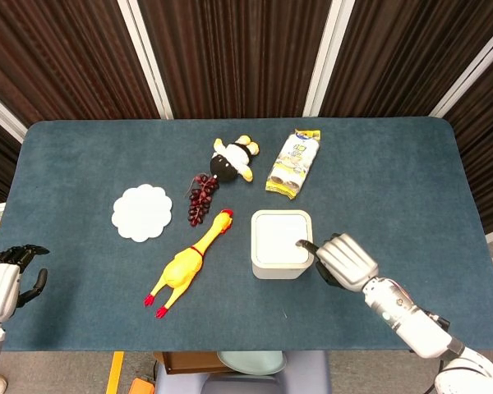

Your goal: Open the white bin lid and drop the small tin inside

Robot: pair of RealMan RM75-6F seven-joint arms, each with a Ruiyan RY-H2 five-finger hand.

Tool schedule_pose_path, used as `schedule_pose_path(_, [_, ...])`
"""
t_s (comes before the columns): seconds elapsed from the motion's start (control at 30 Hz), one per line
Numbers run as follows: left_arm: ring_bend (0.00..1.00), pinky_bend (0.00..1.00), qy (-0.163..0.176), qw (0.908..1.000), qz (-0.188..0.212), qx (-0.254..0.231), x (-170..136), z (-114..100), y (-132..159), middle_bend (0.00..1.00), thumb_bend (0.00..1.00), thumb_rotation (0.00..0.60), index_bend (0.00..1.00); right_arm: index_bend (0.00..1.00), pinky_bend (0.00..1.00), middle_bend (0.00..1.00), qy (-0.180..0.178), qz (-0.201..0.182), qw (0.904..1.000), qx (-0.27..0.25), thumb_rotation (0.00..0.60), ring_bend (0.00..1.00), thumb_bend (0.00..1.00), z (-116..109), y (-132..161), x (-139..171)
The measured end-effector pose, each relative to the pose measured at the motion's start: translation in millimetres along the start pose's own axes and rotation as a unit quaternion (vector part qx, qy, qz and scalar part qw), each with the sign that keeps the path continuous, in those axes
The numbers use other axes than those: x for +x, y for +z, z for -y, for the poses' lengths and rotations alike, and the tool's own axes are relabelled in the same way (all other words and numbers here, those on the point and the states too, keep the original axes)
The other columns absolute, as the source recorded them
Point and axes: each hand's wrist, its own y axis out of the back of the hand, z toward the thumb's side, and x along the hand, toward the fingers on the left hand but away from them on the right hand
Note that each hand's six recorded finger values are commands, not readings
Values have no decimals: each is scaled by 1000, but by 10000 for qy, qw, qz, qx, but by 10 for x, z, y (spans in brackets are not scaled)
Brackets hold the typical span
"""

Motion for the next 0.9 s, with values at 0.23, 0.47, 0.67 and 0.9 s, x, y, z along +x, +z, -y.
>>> schedule_pose_path(0.23, [373, 476, -14, 10000, 4, 4, 1, 5, 1, 392, 460, 600, 377, 332, 591, 771, 109, -65, 9999, -107, 600, 652, 729, 32, 31, -2])
schedule_pose_path(0.47, [373, 475, -10, 10000, -6, 0, -1, 2, -3, 391, 461, 600, 377, 333, 591, 771, 214, -129, 9996, -150, 600, 652, 729, 53, 47, 11])
schedule_pose_path(0.67, [373, 476, 16, 10000, 21, 17, -4, -7, 11, 392, 460, 600, 377, 333, 591, 771, 196, -103, 9997, -70, 600, 652, 729, 68, 21, 3])
schedule_pose_path(0.9, [373, 475, -8, 10000, 4, 4, -3, 2, 2, 392, 461, 600, 377, 333, 591, 771, 262, -99, 9995, -128, 600, 652, 729, 109, 13, -13])
